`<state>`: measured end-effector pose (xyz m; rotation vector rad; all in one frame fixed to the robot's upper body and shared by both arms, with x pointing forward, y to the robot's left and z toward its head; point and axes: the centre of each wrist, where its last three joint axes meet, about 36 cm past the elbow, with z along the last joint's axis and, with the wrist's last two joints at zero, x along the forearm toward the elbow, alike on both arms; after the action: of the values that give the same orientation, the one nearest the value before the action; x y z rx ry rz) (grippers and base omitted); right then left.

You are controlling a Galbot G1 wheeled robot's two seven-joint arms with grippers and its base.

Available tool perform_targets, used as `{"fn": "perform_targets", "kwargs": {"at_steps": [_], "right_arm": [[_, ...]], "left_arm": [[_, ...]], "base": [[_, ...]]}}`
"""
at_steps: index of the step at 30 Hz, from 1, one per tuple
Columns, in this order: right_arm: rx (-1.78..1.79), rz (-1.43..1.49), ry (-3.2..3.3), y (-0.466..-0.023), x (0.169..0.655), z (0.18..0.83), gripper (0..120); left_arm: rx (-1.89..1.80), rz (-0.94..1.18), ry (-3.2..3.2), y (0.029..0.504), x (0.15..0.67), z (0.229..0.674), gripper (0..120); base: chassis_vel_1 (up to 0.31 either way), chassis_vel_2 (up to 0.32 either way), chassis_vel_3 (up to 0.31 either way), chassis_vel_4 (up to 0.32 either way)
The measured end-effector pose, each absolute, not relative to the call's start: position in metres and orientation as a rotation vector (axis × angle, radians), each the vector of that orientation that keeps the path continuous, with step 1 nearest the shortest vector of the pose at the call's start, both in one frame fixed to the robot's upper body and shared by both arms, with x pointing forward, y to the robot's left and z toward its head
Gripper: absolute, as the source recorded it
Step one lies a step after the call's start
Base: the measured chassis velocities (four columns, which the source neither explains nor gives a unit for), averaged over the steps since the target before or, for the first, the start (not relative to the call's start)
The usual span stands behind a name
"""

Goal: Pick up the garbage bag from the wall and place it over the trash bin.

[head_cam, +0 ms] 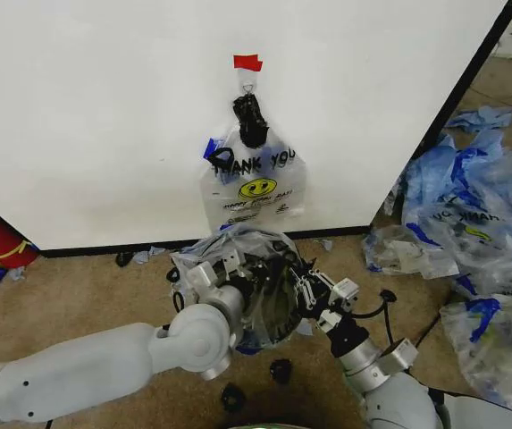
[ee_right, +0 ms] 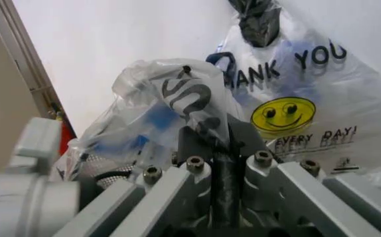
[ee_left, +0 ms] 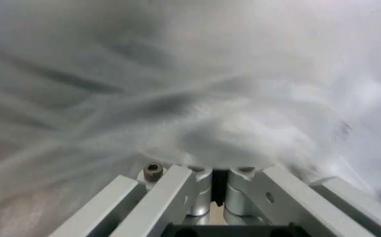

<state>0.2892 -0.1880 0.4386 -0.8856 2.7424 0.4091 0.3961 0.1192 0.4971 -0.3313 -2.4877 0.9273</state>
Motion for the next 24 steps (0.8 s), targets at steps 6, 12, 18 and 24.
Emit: {"fn": "perform_targets", "kwargs": {"at_steps": [6,12,18,24], "right_arm": [[-0.895,0.423,2.736,-0.186,0.286,0.441,1],[-0.902,0.426,2.736,-0.186,0.283,0.441,1],[-0.89,0.415,2.737,-0.188,0.287,0.437,1],[-0.827,0.426,2.754,-0.186,0.296,0.436,1]], "left_arm": [[-0.323,0.936,-2.486,0.113,0.399,0.487,0],[-0.325,0.928,-2.494,0.106,0.406,0.478,0],[-0.33,0.92,-2.494,0.103,0.405,0.476,0],[-0.344,0.917,-2.471,0.103,0.39,0.485,0]], "base": [[0.0,0.0,0.0,0.0],[0.0,0.0,0.0,0.0],[0.0,0.0,0.0,0.0],[0.0,0.0,0.0,0.0]]}}
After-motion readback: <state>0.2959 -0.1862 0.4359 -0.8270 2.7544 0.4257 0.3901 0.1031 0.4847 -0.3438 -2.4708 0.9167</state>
